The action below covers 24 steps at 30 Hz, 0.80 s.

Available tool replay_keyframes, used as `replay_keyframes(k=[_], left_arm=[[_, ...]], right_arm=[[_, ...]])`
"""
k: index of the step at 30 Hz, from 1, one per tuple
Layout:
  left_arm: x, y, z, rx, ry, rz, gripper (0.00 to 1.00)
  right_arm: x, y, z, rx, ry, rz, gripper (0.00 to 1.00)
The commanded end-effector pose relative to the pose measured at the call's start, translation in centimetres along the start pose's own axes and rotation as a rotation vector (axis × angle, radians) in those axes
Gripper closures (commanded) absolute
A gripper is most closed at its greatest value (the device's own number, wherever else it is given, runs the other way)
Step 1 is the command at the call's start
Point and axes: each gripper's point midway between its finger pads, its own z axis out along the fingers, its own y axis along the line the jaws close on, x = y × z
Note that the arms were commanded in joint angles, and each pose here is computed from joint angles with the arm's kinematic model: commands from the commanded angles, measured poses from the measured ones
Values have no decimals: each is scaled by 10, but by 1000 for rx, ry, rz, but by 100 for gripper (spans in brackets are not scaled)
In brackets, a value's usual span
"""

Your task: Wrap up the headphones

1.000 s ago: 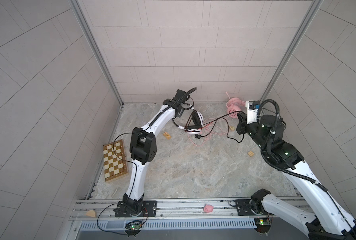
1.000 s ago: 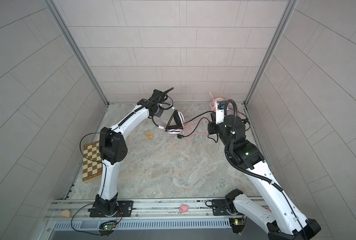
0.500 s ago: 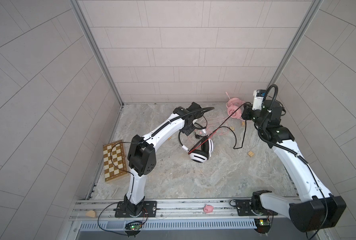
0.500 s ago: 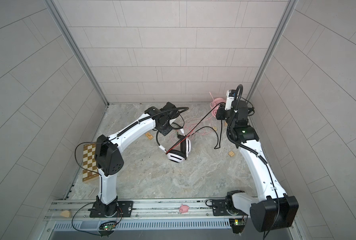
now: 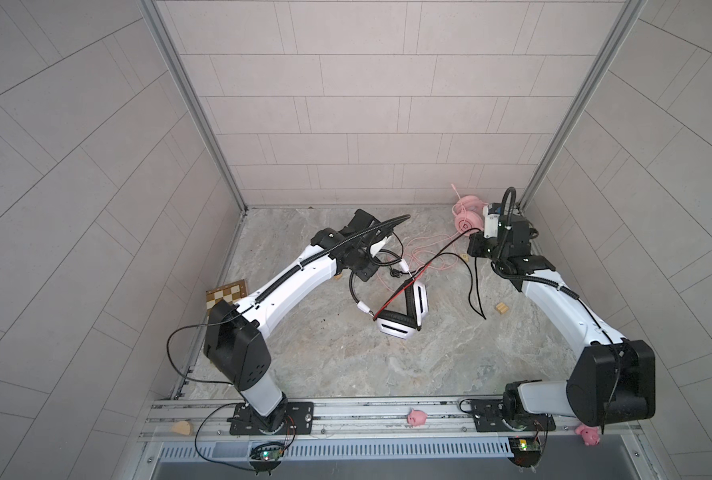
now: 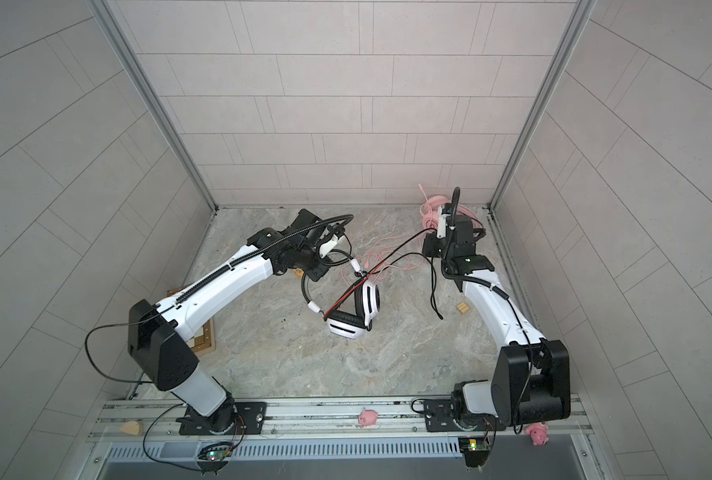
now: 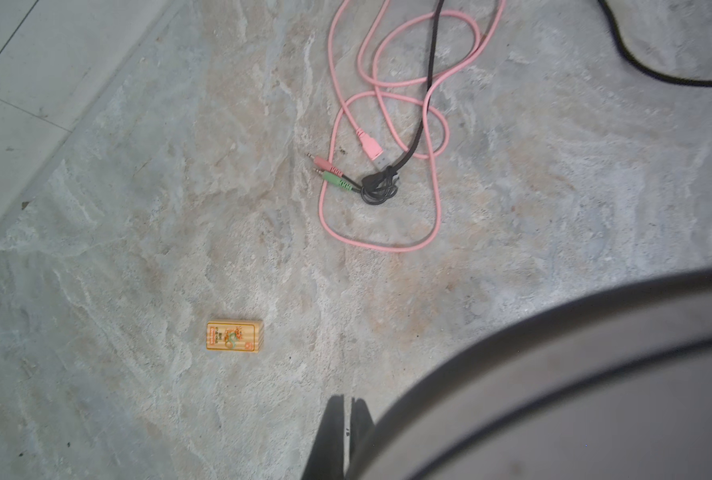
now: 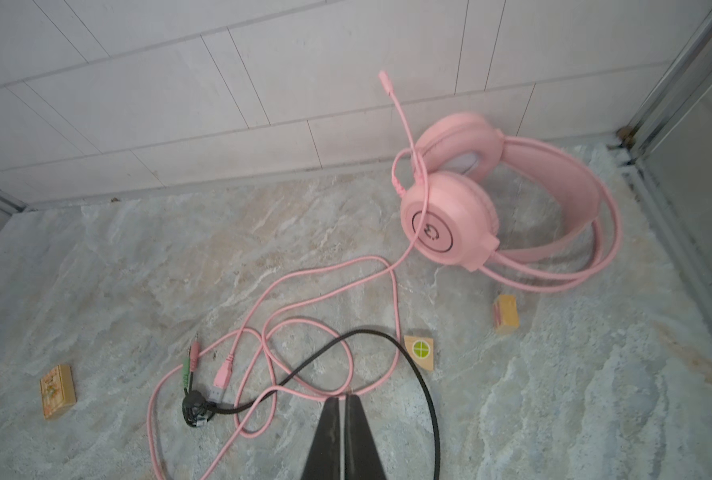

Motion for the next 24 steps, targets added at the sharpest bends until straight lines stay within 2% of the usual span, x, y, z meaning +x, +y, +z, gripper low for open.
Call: replay_keyframes(k=[1, 9, 17, 24], left_arm=[[-21, -6, -21, 58, -121, -23, 100], [-24, 5, -29, 121, -165, -118, 100], [-35, 40, -38, 214, -350, -358, 100], [-42, 49, -41, 208, -382, -431, 100]], right_arm=[[16, 2, 9, -46, 15, 34, 100], [43, 11, 34, -124, 78, 73, 100], [64, 13, 56, -143, 155, 88, 100], [77, 21, 67, -164, 201, 77, 100]])
